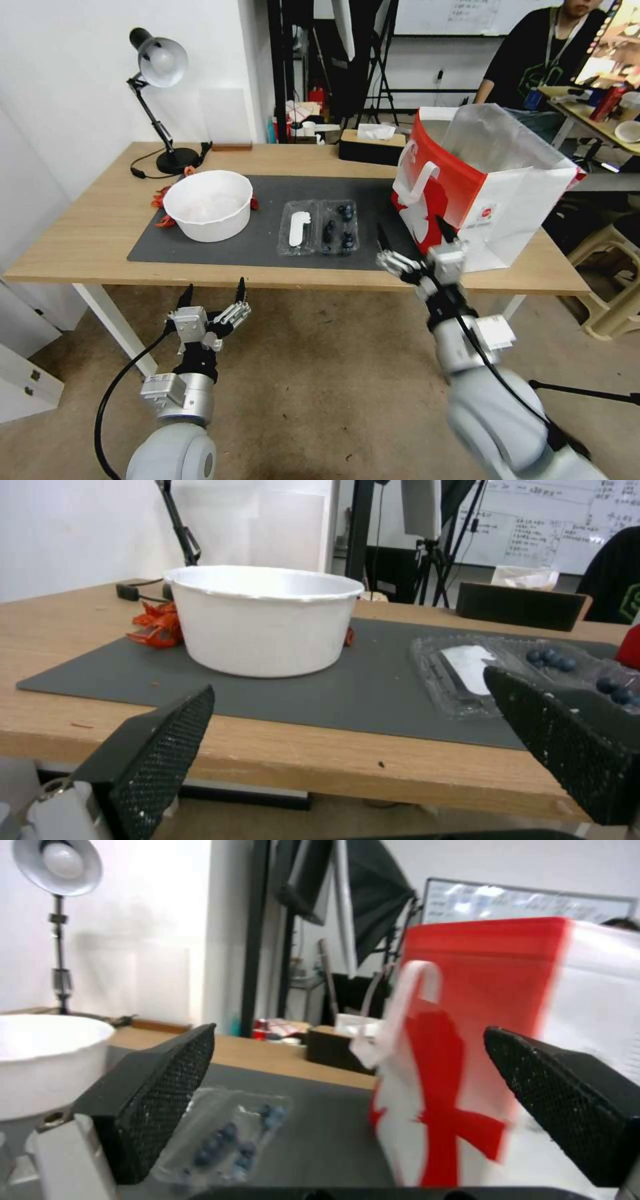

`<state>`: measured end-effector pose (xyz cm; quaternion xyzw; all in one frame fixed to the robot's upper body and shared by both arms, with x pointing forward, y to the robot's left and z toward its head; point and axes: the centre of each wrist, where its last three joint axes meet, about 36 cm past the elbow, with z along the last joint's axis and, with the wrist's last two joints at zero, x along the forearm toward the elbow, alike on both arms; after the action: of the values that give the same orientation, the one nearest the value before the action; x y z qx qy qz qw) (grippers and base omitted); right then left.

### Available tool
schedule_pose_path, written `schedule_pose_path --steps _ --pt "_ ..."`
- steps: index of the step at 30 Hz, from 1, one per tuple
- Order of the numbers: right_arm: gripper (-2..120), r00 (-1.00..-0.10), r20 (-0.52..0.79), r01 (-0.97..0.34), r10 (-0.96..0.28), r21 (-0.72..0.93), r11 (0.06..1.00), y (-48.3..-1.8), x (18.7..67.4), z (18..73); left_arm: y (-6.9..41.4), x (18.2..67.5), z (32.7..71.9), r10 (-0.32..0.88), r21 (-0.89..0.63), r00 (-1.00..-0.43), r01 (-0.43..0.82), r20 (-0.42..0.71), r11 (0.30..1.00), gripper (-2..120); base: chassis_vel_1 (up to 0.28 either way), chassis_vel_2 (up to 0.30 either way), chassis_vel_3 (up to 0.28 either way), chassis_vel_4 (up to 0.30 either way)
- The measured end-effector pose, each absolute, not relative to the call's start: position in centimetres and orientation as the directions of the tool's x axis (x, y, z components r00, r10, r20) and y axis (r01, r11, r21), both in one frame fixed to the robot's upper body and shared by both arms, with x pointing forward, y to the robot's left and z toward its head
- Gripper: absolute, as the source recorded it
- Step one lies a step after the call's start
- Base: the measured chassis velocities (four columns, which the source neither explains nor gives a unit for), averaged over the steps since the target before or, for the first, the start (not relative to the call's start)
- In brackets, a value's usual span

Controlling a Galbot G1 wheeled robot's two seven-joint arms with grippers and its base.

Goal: Close the takeout container lid, then place the container into the takeout bag.

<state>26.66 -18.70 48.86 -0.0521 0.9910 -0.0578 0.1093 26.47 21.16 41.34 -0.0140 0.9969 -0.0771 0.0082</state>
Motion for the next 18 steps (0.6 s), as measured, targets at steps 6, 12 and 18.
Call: schedule_pose_path --steps 6,12,18 --pt "100 -0.978 -0.191 -0.055 -0.078 -0.124 0.991 -18.3 24.6 46.8 21.3 26.4 41.4 -0.028 -0.149 -0.999 -0.025 -0.017 0.989 100 0.0 0.0 0.0 0.0" --pt "100 -0.991 -0.126 -0.031 -0.045 -0.116 0.993 -17.4 22.6 43.7 21.4 26.2 41.4 -0.025 -0.144 -1.0 -0.022 -0.018 0.989 100 0.0 0.0 0.0 0.0" --pt "100 -0.995 -0.092 -0.021 -0.03 -0.098 0.995 -16.5 22.1 41.3 21.4 26.2 41.3 -0.022 -0.141 -1.0 -0.02 -0.018 0.99 100 0.0 0.0 0.0 0.0"
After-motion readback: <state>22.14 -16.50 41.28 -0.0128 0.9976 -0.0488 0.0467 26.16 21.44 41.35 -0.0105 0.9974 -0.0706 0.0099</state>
